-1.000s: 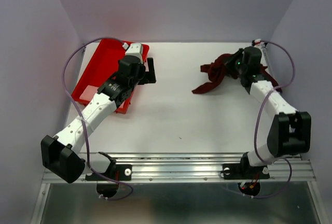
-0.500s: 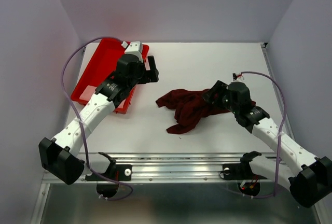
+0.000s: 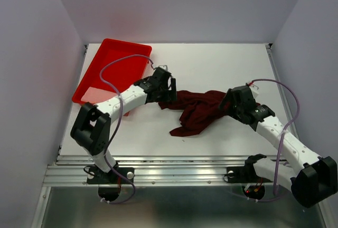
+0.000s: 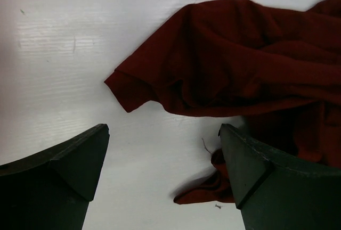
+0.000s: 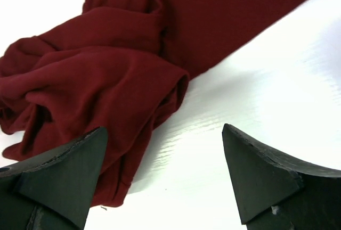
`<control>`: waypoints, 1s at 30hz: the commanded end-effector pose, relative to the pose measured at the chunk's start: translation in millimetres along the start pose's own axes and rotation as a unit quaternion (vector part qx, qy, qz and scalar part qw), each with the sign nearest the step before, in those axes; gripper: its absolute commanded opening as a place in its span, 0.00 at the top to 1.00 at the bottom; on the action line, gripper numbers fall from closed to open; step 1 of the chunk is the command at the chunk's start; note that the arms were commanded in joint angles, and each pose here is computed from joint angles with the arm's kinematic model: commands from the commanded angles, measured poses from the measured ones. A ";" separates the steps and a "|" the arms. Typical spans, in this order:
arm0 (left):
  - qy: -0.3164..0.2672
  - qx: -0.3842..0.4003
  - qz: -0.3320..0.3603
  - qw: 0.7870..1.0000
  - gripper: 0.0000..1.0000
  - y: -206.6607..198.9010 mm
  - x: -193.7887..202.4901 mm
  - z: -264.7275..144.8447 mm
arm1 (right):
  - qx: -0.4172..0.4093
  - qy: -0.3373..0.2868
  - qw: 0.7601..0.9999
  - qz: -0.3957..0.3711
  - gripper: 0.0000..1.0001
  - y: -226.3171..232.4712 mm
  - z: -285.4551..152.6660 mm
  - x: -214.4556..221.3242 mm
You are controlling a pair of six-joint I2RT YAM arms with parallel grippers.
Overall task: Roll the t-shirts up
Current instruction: Place the T-shirt at the center of the board, then flatten out the T-shirt at the center of the board.
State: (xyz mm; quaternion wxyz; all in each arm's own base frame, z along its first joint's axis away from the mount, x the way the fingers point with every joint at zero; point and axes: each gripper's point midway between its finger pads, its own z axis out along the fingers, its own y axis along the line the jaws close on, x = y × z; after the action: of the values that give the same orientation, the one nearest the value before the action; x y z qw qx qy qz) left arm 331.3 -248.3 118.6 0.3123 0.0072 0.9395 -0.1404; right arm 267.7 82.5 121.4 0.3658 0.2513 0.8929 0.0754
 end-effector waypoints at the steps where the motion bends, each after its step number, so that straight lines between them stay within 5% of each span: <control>1: 0.003 -0.015 -0.020 1.000 0.04 -4.0 8.7 14.0 | 0.009 -0.013 1.000 0.014 0.06 -1.4 -11.3 -13.3; 9: 0.034 -0.006 -0.019 0.999 0.05 -12.4 27.1 63.3 | -0.028 0.032 0.999 0.005 0.05 8.4 -8.6 7.4; 14: 0.040 0.010 -0.022 0.999 0.23 -21.9 28.8 77.0 | -0.049 0.064 0.997 0.014 0.05 13.2 -5.5 24.7; 16: 0.040 0.010 -0.017 0.999 0.43 -23.2 27.3 80.4 | -0.060 0.072 0.995 0.018 0.06 16.0 -5.3 29.1; 17: 0.037 0.010 -0.011 0.999 0.63 -24.9 23.5 81.6 | -0.065 0.072 0.995 0.020 0.07 17.8 -4.8 29.8; 20: 0.024 0.008 -0.002 1.000 1.00 -30.0 7.8 78.8 | -0.082 0.086 0.992 0.029 0.11 23.2 -2.4 37.7; 23: 0.001 -0.007 0.011 1.000 1.00 -31.6 -15.0 68.5 | -0.109 0.100 0.988 0.043 0.17 32.3 1.6 46.2; 30: -0.109 0.012 0.009 0.994 1.00 -47.4 -101.6 -17.9 | -0.155 0.081 0.982 0.070 0.57 55.0 24.6 43.7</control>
State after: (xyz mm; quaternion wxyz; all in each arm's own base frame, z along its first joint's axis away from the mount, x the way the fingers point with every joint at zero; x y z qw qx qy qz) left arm 382.0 -292.8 95.5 0.3153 0.0129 0.9405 -0.1260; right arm 245.9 133.3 78.8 0.2758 0.2440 0.9067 0.2056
